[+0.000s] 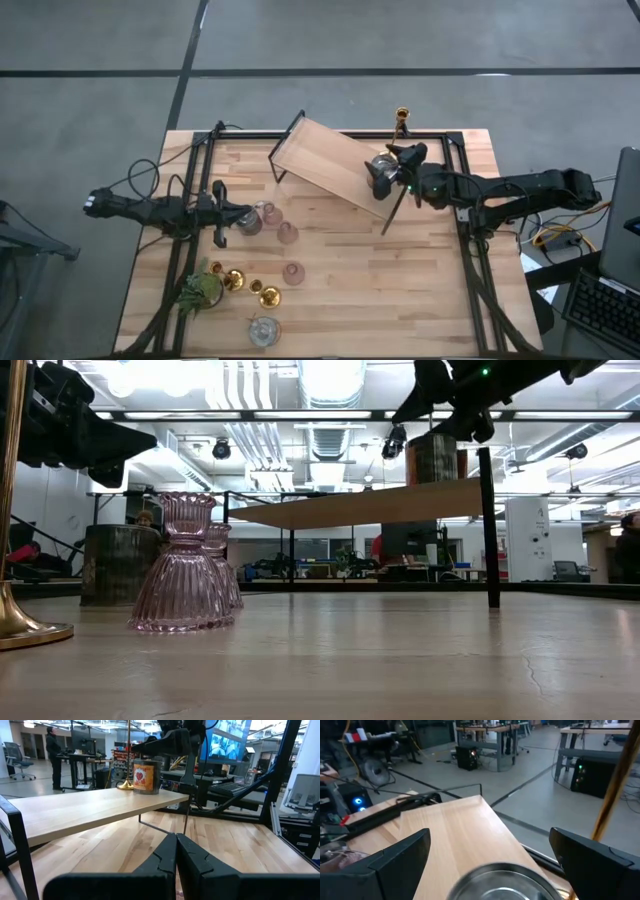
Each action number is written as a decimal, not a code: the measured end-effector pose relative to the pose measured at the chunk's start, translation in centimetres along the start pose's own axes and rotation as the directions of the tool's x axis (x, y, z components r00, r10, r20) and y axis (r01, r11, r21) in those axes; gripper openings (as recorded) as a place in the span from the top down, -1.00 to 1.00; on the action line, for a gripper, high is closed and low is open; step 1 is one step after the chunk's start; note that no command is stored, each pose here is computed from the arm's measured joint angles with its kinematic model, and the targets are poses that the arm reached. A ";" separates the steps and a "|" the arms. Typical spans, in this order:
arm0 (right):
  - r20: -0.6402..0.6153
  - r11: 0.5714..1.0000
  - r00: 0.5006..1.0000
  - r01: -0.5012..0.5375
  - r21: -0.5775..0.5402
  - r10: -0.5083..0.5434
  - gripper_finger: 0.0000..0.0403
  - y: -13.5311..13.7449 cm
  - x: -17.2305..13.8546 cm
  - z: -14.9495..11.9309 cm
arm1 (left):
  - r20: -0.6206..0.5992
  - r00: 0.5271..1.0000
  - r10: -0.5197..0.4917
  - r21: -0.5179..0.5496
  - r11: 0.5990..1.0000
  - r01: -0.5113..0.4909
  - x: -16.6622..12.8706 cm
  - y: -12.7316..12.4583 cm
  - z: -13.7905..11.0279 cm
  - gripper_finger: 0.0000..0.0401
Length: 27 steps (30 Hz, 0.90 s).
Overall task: Pick & Place candle stick holders
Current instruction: Put the bottom right silver scented candle on the shelf
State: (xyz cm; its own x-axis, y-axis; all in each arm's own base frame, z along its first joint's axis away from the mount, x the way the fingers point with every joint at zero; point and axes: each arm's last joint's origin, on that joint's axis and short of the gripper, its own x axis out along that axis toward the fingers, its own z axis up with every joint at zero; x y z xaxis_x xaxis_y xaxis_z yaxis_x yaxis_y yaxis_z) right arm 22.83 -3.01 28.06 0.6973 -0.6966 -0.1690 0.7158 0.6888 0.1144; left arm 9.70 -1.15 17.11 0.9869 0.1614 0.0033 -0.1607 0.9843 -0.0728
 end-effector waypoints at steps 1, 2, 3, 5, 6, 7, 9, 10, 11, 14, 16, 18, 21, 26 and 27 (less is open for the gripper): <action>0.004 1.000 1.000 -0.006 -0.008 0.006 -0.99 0.1 -0.1 0.0 | 0.000 1.000 0.000 0.000 1.000 0.000 0.0 0.0 0.0 0.94; 0.006 1.000 1.000 -0.019 -0.020 0.019 -0.99 0.2 -0.2 0.1 | 0.000 1.000 0.000 0.000 1.000 0.000 0.0 0.0 0.0 0.94; 0.010 0.999 0.999 -0.038 -0.037 0.038 -0.99 0.4 -0.2 0.1 | 0.000 1.000 0.000 0.000 1.000 0.000 0.0 0.0 0.0 0.94; 0.016 0.992 0.995 -0.098 -0.073 0.100 -0.99 0.8 -0.5 0.2 | 0.000 1.000 0.000 0.000 1.000 0.000 0.0 0.0 0.0 0.94; 0.018 0.987 0.990 -0.135 -0.088 0.137 -0.99 1.1 -0.6 0.3 | 0.000 1.000 0.000 0.000 1.000 0.000 0.0 0.0 0.0 0.94; 0.020 0.980 0.984 -0.173 -0.100 0.175 -0.99 1.3 -0.7 0.3 | 0.000 1.000 0.000 0.000 1.000 0.000 0.0 0.0 0.0 0.94; 0.015 0.964 0.970 -0.241 -0.112 0.244 -0.99 1.8 -1.0 0.3 | 0.000 1.000 0.000 0.000 1.000 0.000 0.0 0.0 0.0 0.94; 0.013 0.958 0.963 -0.265 -0.113 0.268 -0.99 2.1 -1.2 0.2 | 0.000 1.000 0.000 0.000 1.000 0.000 0.0 0.0 0.0 0.94; 0.011 0.954 0.959 -0.279 -0.112 0.282 -0.99 2.4 -1.3 0.1 | 0.000 1.000 0.000 0.000 1.000 0.000 0.0 0.0 0.0 0.94; 0.006 0.947 0.949 -0.313 -0.065 0.315 -0.99 3.3 -1.3 -0.4 | 0.000 1.000 0.000 0.000 1.000 0.000 0.0 0.0 0.0 0.94; -0.005 0.944 0.945 -0.328 -0.033 0.328 -0.99 3.8 -1.3 -0.8 | 0.000 1.000 0.000 0.000 1.000 0.000 0.0 0.0 0.0 0.94; -0.010 0.941 0.941 -0.339 -0.022 0.338 -0.99 4.3 -1.1 -1.2 | 0.000 1.000 0.000 0.000 1.000 0.000 0.0 0.0 0.0 0.94; -0.013 0.936 0.937 -0.350 -0.023 0.350 -0.99 5.1 -0.8 -1.9 | 0.000 1.000 0.000 0.000 1.000 0.000 0.0 0.0 0.0 0.94; 0.003 0.929 0.930 -0.368 -0.038 0.368 -0.99 6.5 -0.2 -2.9 | 0.000 1.000 0.000 0.000 1.000 0.000 0.0 0.0 0.0 0.94; 0.005 0.926 0.927 -0.374 -0.040 0.375 -0.99 6.8 -0.1 -3.1 | 0.000 1.000 0.000 0.000 1.000 0.000 0.0 0.0 0.0 0.94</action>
State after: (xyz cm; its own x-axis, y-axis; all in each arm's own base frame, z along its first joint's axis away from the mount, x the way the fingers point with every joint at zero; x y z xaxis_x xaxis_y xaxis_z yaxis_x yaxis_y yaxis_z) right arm 27.53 2.38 25.82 0.9150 -0.3886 -0.1086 0.4006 0.9070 0.1298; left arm 9.70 -1.15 17.11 0.9869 0.1613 0.0033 -0.1607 0.9843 -0.0728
